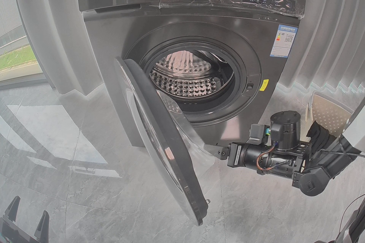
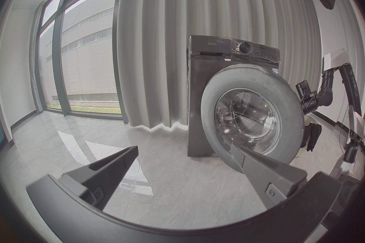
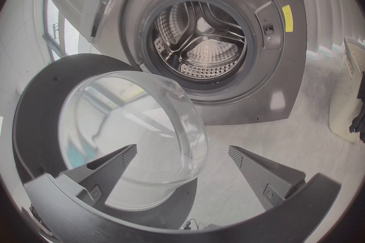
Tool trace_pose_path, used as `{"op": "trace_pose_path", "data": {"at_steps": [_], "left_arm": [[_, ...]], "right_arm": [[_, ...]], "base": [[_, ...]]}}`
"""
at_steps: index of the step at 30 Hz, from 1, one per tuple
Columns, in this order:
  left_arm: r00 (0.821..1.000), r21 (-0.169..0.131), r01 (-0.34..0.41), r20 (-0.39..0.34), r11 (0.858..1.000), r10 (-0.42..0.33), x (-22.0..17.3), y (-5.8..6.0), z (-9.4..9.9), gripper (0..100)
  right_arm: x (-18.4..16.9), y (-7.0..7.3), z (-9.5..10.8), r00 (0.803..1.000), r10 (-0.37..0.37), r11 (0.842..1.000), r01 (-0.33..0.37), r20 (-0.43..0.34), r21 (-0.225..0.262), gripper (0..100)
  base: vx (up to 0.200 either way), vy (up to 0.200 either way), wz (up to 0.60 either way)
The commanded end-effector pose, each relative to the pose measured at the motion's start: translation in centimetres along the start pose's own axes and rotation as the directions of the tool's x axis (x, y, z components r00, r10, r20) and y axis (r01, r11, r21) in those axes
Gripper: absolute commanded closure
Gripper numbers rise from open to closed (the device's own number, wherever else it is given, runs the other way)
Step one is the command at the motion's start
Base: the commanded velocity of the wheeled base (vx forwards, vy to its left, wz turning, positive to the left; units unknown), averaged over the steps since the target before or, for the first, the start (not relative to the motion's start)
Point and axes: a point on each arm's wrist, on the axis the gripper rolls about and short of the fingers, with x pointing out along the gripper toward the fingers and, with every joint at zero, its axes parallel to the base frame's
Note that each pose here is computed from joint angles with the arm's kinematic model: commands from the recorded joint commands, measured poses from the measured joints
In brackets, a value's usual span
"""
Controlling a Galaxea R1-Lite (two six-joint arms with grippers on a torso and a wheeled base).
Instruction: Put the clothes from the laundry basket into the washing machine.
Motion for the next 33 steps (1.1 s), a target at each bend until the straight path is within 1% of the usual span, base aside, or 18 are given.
{"op": "trace_pose_path", "data": {"at_steps": [1,4,6,8,10,15,19,21,22,29,32,33], "left_arm": [[1.000,0.000,0.000,0.000,1.000,0.000,0.0,0.0,-0.5,0],[1.000,0.000,0.000,0.000,1.000,0.000,0.0,0.0,-0.5,0],[1.000,0.000,0.000,0.000,1.000,0.000,0.0,0.0,-0.5,0],[1.000,0.000,0.000,0.000,1.000,0.000,0.0,0.0,-0.5,0],[1.000,0.000,0.000,0.000,1.000,0.000,0.0,0.0,-0.5,0],[1.000,0.000,0.000,0.000,1.000,0.000,0.0,0.0,-0.5,0],[1.000,0.000,0.000,0.000,1.000,0.000,0.0,0.0,-0.5,0],[1.000,0.000,0.000,0.000,1.000,0.000,0.0,0.0,-0.5,0],[1.000,0.000,0.000,0.000,1.000,0.000,0.0,0.0,-0.5,0],[1.000,0.000,0.000,0.000,1.000,0.000,0.0,0.0,-0.5,0],[1.000,0.000,0.000,0.002,1.000,0.000,0.0,0.0,-0.5,0],[1.000,0.000,0.000,0.002,1.000,0.000,0.0,0.0,-0.5,0]], "right_arm": [[2.6,-1.3,-1.3,0.998,-0.035,0.999,0.035,-0.049,0.011,0],[3.1,-0.7,-1.8,0.998,-0.014,1.000,0.014,-0.055,0.000,0],[2.9,0.3,-2.1,0.998,0.015,1.000,-0.016,-0.066,-0.010,0],[2.6,0.9,-2.2,0.997,0.031,0.999,-0.032,-0.067,-0.014,0],[2.4,1.1,-2.0,0.998,0.035,0.999,-0.036,-0.060,-0.013,0],[2.5,0.8,-1.8,0.998,0.024,1.000,-0.025,-0.052,-0.009,0],[2.8,1.3,-2.1,0.999,0.011,1.000,-0.012,-0.045,-0.022,0],[3.1,1.6,-2.4,0.999,0.013,1.000,-0.014,-0.052,-0.026,0],[3.6,1.8,-3.0,0.998,0.020,0.999,-0.022,-0.067,-0.031,0],[4.7,2.5,-4.9,0.992,0.035,0.998,-0.041,-0.121,-0.046,0],[4.9,2.8,-5.2,0.991,0.044,0.997,-0.051,-0.129,-0.051,0],[5.1,3.5,-5.4,0.989,0.063,0.996,-0.071,-0.132,-0.055,0]], "base": [[0.000,0.000,0.00],[0.000,0.000,0.00],[0.000,0.000,0.00],[0.000,0.000,0.00],[0.000,0.000,0.00],[0.000,0.000,0.00],[0.000,0.000,0.00],[0.000,0.000,0.00],[0.000,0.000,0.00],[0.000,0.000,0.00],[0.000,0.000,0.00],[0.000,0.000,0.00]]}}
